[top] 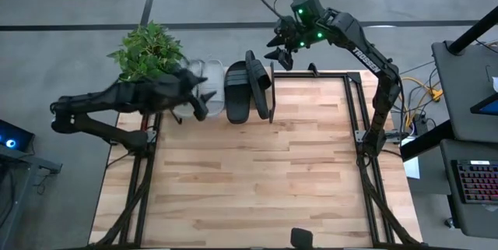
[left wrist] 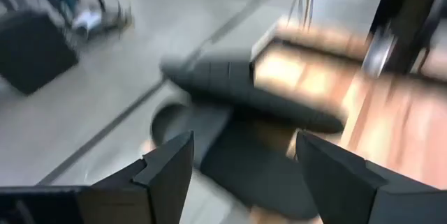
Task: Pick and place slides into the shelf
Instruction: Adjust the right black slipper on the shelf
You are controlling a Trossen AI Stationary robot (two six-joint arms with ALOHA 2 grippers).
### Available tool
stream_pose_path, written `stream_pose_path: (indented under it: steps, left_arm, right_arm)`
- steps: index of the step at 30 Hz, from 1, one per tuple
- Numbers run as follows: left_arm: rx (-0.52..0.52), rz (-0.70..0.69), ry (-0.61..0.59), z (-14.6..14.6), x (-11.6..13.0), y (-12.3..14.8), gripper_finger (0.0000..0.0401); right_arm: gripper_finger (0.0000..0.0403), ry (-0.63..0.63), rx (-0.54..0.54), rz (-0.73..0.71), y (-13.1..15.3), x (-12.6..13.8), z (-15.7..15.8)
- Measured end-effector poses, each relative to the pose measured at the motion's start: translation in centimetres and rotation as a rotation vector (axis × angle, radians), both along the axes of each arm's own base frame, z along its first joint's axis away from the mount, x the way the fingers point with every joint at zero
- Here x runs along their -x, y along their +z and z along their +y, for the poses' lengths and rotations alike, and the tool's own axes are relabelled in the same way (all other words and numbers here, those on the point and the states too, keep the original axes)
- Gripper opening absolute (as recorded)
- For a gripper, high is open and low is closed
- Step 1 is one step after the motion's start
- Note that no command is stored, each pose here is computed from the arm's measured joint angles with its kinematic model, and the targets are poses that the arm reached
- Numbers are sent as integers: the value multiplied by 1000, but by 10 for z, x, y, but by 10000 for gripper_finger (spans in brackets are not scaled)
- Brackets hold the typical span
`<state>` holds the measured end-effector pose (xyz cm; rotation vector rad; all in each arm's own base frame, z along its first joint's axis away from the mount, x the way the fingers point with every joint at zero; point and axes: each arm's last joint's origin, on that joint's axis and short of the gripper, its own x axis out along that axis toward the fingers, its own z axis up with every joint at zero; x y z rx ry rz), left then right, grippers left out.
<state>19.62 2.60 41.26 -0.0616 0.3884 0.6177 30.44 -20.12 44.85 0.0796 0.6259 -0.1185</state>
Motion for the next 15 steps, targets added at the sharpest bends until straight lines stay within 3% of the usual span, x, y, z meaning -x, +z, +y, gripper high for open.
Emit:
stream_pose_path:
  steps: [5, 10, 15]
  left_arm:
    - [-11, -201, 0, -1, 18, 24, 237]
    - [-13, -240, 0, -2, 30, 28, 237]
    - [-13, -244, 0, -2, 32, 29, 238]
  right_arm:
    - [224, 53, 53, 81, -15, -10, 10]
    - [224, 48, 210, 244, -31, -18, 22]
    - [224, 84, 156, 254, -41, -20, 22]
